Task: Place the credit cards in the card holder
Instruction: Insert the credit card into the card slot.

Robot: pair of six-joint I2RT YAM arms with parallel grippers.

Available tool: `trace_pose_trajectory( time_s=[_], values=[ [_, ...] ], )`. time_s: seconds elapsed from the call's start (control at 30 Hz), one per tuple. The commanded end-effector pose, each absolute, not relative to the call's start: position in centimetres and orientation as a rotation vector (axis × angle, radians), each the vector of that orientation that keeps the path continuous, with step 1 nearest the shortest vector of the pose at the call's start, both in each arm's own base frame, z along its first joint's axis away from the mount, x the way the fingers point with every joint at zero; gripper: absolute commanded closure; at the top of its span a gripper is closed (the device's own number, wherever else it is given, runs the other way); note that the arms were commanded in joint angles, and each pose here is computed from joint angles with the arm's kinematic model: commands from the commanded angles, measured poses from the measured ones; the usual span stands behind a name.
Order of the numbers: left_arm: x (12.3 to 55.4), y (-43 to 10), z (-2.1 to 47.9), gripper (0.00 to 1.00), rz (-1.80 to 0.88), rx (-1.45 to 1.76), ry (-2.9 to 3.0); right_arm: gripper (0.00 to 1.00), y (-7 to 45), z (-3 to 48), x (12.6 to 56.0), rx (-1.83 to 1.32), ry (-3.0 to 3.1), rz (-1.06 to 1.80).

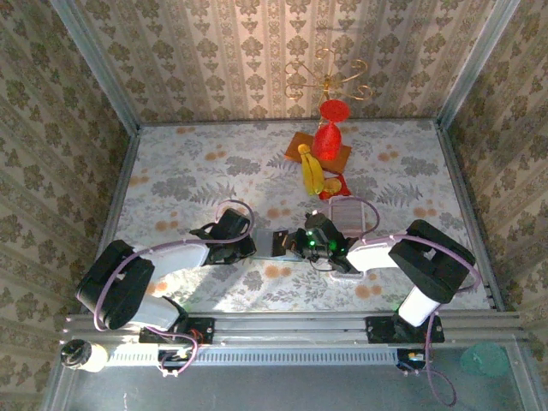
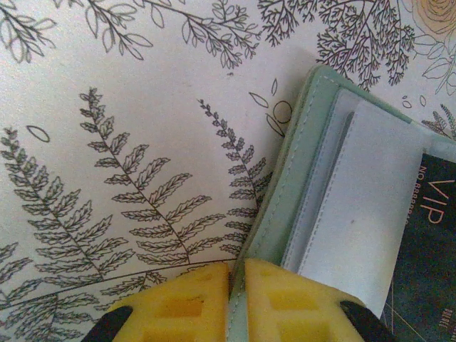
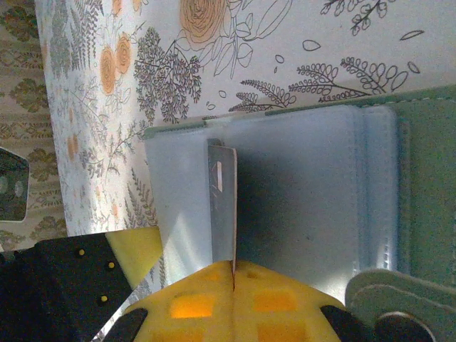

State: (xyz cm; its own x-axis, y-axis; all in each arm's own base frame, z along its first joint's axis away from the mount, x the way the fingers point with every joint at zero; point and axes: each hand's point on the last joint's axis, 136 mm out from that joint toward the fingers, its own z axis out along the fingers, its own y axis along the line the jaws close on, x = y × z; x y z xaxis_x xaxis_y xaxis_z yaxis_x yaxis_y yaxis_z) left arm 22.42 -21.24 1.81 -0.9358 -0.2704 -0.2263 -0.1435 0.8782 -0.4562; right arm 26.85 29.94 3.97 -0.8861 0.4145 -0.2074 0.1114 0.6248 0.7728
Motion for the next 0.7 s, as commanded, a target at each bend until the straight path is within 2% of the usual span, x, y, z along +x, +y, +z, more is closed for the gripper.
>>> trace_pose_trajectory(
  time_s=[0.0, 0.37, 0.47, 0.67],
  values=[
    [21.0, -20.9, 0.0, 0.87, -0.609, -0.315, 2.824, 1.00, 30.5, 2.2, 25.9, 0.412, 2.574, 1.115],
    [21.0, -21.1, -0.1, 0.87, -0.623, -0.313, 2.825, 1.00, 31.9, 2.4, 26.2, 0.359, 2.581, 1.164],
    [20.9, -21.1, -0.1, 0.87, -0.621, -0.311, 2.829, 0.80, 32.2, 2.4, 26.2, 0.344, 2.589, 1.166],
    [20.7, -21.1, 0.1, 0.88, -0.622, -0.310, 2.822, 0.55, 31.4, 3.0, 26.3, 0.339, 2.580, 1.108]
  ],
)
